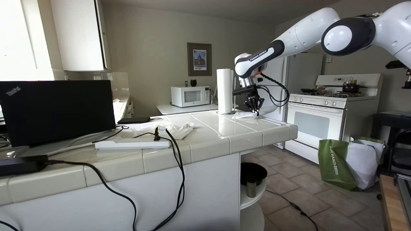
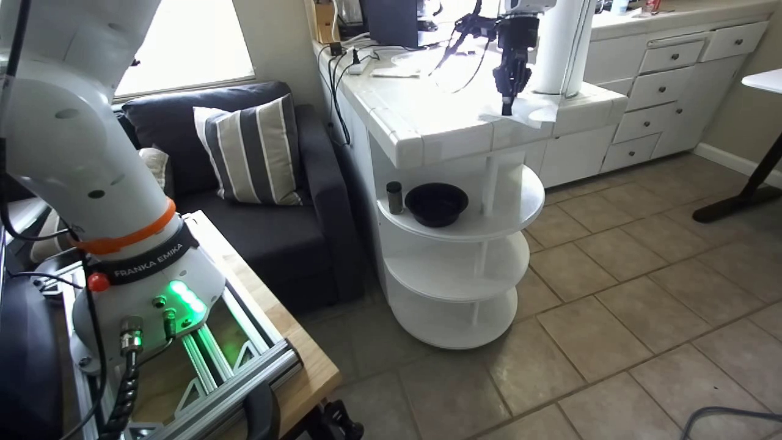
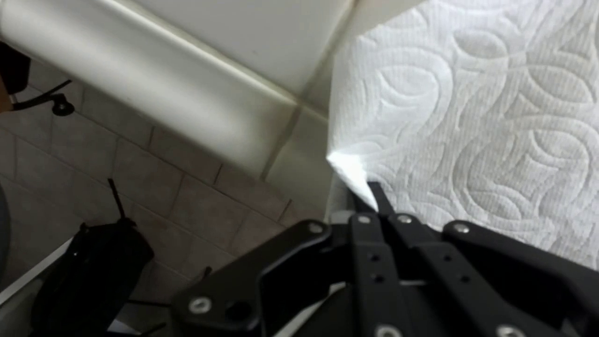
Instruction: Wipe the table using a paper towel
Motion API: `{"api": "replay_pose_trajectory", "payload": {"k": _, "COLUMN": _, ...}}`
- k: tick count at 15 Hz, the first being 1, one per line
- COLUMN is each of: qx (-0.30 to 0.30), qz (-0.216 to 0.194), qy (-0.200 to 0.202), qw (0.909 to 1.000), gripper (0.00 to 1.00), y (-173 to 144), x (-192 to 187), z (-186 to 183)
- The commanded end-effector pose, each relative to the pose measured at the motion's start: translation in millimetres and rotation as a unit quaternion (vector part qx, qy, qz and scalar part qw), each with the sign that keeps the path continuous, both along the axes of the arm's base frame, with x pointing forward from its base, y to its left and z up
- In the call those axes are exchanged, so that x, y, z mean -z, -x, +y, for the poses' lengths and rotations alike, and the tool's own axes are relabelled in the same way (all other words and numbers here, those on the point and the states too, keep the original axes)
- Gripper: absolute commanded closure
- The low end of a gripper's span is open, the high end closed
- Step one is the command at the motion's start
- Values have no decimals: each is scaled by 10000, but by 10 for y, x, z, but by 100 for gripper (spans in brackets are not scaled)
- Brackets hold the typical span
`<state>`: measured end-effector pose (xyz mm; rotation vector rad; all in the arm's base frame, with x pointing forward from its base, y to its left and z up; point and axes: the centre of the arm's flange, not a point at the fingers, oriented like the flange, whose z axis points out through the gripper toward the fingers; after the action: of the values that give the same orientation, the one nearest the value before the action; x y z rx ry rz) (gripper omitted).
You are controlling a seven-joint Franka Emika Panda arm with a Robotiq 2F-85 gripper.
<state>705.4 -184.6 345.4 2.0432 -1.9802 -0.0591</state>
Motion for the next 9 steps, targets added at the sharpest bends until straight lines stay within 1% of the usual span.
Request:
{"api": "replay_pose_trajectory", "payload": {"k": 1, "qx": -334, "qz": -225, "qy": 360, "qw": 9985, "gripper": 100, "y": -265, "x": 199, "z": 11}}
{"api": "replay_pose_trajectory", "payload": {"k": 2, "qx": -443, "qz": -234, "qy": 315, "qw": 9982, "gripper": 100, "y": -298, "x": 223, "z": 57}}
{"api": "replay_pose_trajectory", "payload": {"k": 3, "qx": -551, "qz": -159, "qy": 235, "qw": 9981, "gripper": 100, "y": -306, "x": 253, "z": 117}}
{"api": "replay_pose_trajectory", "payload": {"k": 6, "qx": -886, "qz": 198, "qy": 0, "qw": 9959, "gripper": 100, "y": -284, "x": 279, "z": 234}}
{"api": "replay_pose_trajectory", "payload": {"k": 8, "qx": -1185, "qz": 438, "qy": -181, "qw": 9918, "gripper": 100, "y": -245, "x": 271, "z": 302}}
{"api": "replay_pose_trajectory", "payload": {"k": 9, "qx": -1362, "qz": 455, "qy": -182, "qw": 9895, "gripper": 100, "y": -242, "x": 269, "z": 325}}
